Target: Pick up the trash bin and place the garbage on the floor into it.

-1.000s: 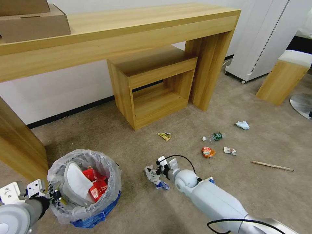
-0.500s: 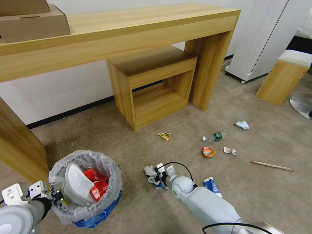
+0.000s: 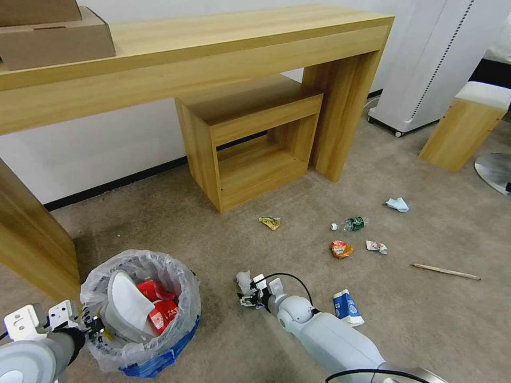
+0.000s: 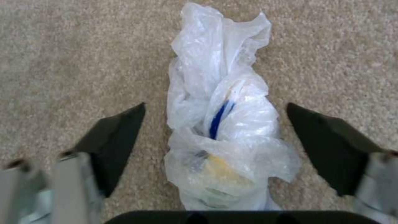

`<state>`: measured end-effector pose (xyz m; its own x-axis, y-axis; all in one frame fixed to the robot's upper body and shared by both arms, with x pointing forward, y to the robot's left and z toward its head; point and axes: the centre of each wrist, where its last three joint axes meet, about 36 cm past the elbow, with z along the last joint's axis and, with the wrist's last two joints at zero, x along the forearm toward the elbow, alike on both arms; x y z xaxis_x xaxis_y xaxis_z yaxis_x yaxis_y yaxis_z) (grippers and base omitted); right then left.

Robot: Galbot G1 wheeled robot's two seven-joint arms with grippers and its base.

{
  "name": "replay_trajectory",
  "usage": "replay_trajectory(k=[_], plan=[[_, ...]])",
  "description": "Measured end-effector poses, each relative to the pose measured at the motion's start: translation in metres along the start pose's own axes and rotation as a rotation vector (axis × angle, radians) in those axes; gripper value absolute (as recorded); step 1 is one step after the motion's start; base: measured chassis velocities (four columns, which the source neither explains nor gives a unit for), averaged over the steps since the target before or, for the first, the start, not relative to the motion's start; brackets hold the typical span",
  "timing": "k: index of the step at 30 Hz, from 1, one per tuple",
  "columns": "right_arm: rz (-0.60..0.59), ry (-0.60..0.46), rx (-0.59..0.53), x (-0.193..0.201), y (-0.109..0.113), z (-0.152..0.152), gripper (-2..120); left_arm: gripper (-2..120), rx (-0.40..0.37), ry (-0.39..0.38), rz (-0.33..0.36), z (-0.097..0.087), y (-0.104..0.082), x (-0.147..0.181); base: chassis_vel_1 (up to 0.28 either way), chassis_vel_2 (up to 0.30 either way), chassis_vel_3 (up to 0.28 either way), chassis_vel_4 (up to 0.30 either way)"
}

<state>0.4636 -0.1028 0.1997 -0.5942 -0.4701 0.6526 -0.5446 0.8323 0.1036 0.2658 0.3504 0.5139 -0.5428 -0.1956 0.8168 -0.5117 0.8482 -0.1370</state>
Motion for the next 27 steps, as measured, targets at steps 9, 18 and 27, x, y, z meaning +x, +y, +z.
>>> replay_trajectory(k=[9,18,27], plan=[[0.003,-0.019,-0.026,0.003,-0.005,-0.001,51,0,-0.004,-0.004,0.009,0.001,-0.002,0.001,0.000,0.000,0.000,0.000],[0.009,-0.045,-0.033,0.005,-0.015,-0.007,18,0,-0.003,-0.011,0.011,0.000,-0.002,0.000,0.000,0.000,0.000,0.000],[-0.001,-0.144,-0.013,0.010,-0.019,-0.018,0,0,-0.006,-0.004,0.013,-0.001,-0.001,-0.002,0.000,0.000,0.000,0.000]])
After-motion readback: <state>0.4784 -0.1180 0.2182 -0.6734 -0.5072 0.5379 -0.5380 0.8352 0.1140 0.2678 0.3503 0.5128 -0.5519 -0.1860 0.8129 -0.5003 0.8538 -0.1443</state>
